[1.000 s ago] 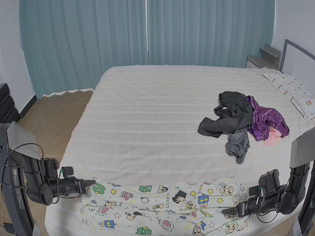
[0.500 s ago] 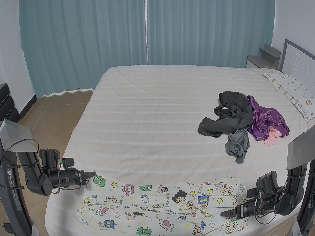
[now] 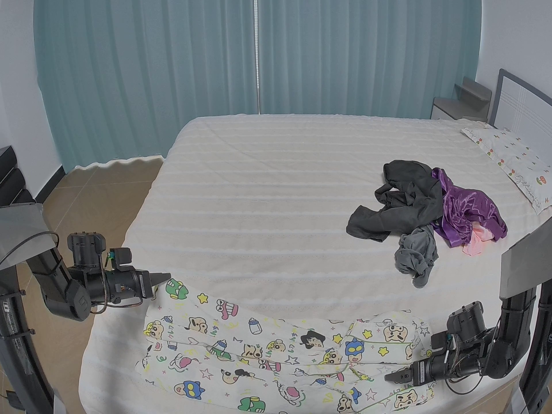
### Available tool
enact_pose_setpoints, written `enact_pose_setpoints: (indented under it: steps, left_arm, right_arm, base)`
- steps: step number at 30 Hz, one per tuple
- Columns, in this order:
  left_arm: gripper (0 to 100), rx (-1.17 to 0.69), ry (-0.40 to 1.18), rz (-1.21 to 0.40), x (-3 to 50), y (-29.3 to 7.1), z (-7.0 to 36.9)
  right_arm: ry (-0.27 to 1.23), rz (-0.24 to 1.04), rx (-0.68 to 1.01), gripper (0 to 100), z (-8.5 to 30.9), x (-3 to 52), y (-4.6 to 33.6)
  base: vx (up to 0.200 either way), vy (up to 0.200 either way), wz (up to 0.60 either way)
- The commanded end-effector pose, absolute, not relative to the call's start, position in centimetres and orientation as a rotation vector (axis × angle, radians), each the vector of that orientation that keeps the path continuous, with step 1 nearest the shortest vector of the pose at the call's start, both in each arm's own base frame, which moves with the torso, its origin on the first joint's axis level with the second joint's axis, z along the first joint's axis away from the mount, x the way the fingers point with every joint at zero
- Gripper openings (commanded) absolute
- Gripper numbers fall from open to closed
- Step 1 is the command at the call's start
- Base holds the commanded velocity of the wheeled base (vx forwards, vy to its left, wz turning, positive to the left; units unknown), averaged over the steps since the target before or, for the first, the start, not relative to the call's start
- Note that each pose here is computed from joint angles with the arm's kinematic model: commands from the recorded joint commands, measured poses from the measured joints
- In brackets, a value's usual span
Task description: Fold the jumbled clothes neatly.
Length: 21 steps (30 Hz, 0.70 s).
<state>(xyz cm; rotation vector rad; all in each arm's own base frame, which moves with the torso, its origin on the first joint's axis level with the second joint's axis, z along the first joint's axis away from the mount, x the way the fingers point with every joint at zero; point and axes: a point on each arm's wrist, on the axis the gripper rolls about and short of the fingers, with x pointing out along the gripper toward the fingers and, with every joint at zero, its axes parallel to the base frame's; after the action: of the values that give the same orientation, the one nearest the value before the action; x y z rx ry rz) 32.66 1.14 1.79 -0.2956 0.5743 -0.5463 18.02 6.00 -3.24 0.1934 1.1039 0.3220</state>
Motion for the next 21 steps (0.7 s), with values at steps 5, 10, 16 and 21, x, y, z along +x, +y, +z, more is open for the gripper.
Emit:
enact_pose_setpoints:
  steps: [5,10,16,21]
  left_arm:
    - [0,-0.329,0.654,-0.510,32.3,2.0,1.3]
    - [0,-0.353,0.692,-0.475,32.8,3.1,0.8]
    - [100,-0.353,0.744,-0.469,33.2,3.4,-0.4]
    - [100,-0.352,0.764,-0.442,33.5,3.7,-1.4]
  right_arm:
    - [1.124,0.321,0.190,100,-3.3,17.5,5.9]
    - [1.126,0.320,0.190,100,-3.3,17.5,5.9]
    - [1.127,0.320,0.190,100,-3.3,17.5,5.9]
    - [1.127,0.320,0.190,100,-3.3,17.5,5.9]
  base:
    - [0.000,0.000,0.00]
    - [0.000,0.000,0.00]
    - [0.000,0.000,0.00]
    - [0.000,0.000,0.00]
